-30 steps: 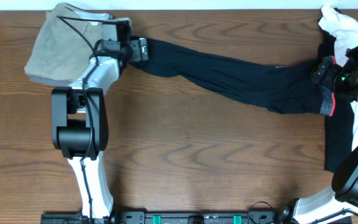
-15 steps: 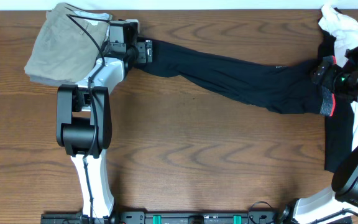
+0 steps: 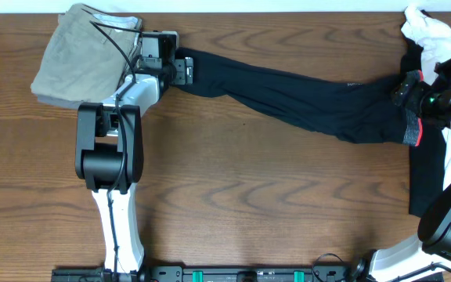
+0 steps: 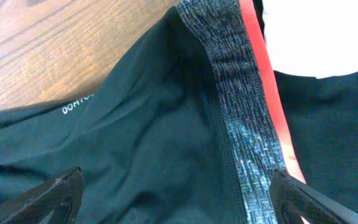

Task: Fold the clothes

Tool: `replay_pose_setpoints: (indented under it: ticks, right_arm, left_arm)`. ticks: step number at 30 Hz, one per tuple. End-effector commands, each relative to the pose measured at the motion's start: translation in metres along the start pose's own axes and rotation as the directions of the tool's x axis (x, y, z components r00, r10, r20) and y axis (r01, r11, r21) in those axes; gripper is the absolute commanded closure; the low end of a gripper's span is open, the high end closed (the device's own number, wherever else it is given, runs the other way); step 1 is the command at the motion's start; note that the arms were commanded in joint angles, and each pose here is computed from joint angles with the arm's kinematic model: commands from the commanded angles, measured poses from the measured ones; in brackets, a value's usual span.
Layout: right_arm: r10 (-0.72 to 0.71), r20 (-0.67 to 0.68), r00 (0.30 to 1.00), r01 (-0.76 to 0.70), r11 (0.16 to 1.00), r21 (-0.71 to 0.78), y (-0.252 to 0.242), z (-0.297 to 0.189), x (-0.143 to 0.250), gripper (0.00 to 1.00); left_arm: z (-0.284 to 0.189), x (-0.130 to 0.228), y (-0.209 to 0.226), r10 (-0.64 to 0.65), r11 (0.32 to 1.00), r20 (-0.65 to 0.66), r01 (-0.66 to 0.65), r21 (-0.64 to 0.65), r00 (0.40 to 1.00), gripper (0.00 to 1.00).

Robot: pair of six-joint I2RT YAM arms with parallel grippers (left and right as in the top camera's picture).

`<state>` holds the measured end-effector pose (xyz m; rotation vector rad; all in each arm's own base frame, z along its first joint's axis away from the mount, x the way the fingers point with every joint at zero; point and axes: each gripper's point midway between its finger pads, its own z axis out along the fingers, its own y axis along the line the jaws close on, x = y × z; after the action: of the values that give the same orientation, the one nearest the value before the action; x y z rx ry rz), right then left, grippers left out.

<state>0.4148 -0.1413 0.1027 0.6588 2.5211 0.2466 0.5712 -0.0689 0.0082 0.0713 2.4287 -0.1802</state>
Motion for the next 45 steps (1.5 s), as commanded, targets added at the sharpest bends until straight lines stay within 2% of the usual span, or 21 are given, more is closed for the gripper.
replay_pose_setpoints:
  ticks: [1,2,9,11,17,25,30,34,35,37,38,39,41,43,45]
  right_arm:
    - [-0.026,0.020,0.999,0.027,1.000,-0.014,0.007,-0.006,-0.006,0.06]
    - [-0.026,0.020,0.999,0.026,1.000,-0.014,0.007,-0.006,-0.006,0.07]
    - [-0.025,0.017,1.000,0.026,1.000,-0.014,0.007,-0.006,-0.005,0.06]
    - [-0.025,0.013,1.000,0.026,0.999,-0.025,0.009,-0.006,-0.004,0.07]
    - [-0.028,-0.003,1.000,0.028,0.999,-0.034,0.012,-0.005,0.000,0.07]
    - [-0.069,-0.017,0.997,0.068,0.995,-0.066,0.034,-0.001,0.006,0.07]
    - [-0.106,-0.028,0.994,0.103,0.991,-0.087,0.052,0.002,0.012,0.08]
    - [-0.133,-0.054,0.990,0.127,0.987,-0.101,0.065,0.004,0.021,0.11]
    - [-0.139,-0.061,0.988,0.132,0.986,-0.104,0.068,0.004,0.024,0.14]
    - [-0.147,-0.072,0.986,0.139,0.984,-0.111,0.073,0.005,0.028,0.31]
    - [-0.151,-0.077,0.985,0.142,0.983,-0.114,0.075,0.005,0.030,0.43]
    - [-0.157,-0.081,0.984,0.147,0.982,-0.116,0.077,0.005,0.031,0.62]
    - [-0.166,-0.087,0.982,0.155,0.980,-0.121,0.081,0.007,0.034,0.86]
    - [-0.174,-0.093,0.980,0.162,0.979,-0.125,0.085,0.010,0.036,0.98]
    - [-0.178,-0.111,0.978,0.164,0.978,-0.126,0.085,0.017,0.041,0.99]
  left_arm:
    - [0.011,0.034,0.005,-0.016,1.000,-0.102,0.015,-0.012,0.995,0.11]
    - [0.011,0.039,0.006,-0.017,1.000,-0.123,0.016,-0.013,0.992,0.16]
    - [0.005,0.075,0.005,-0.027,1.000,-0.254,0.022,-0.021,0.967,0.80]
    - [0.004,0.078,0.006,-0.039,0.999,-0.269,0.033,-0.026,0.962,0.90]
    - [-0.007,0.068,0.016,-0.150,0.988,-0.255,0.138,-0.064,0.955,0.94]
    - [-0.073,0.029,0.034,-0.261,0.964,-0.206,0.244,-0.107,0.943,0.94]
    - [-0.116,0.010,0.034,-0.270,0.961,-0.177,0.253,-0.112,0.946,0.94]
    - [-0.148,-0.003,0.040,-0.264,0.956,-0.136,0.241,-0.165,0.955,0.94]
    - [-0.154,-0.005,0.041,-0.262,0.955,-0.125,0.239,-0.176,0.957,0.94]
    - [-0.167,-0.012,0.043,-0.255,0.954,-0.102,0.232,-0.192,0.962,0.94]
    - [-0.172,-0.014,0.043,-0.247,0.955,-0.094,0.226,-0.192,0.965,0.94]
    - [-0.176,-0.016,0.043,-0.241,0.957,-0.088,0.221,-0.190,0.966,0.94]
    - [-0.181,-0.017,0.042,-0.230,0.959,-0.088,0.211,-0.189,0.969,0.94]
    - [-0.182,-0.015,0.042,-0.231,0.959,-0.095,0.210,-0.190,0.968,0.94]
    - [-0.183,-0.012,0.042,-0.230,0.959,-0.108,0.206,-0.196,0.967,0.94]
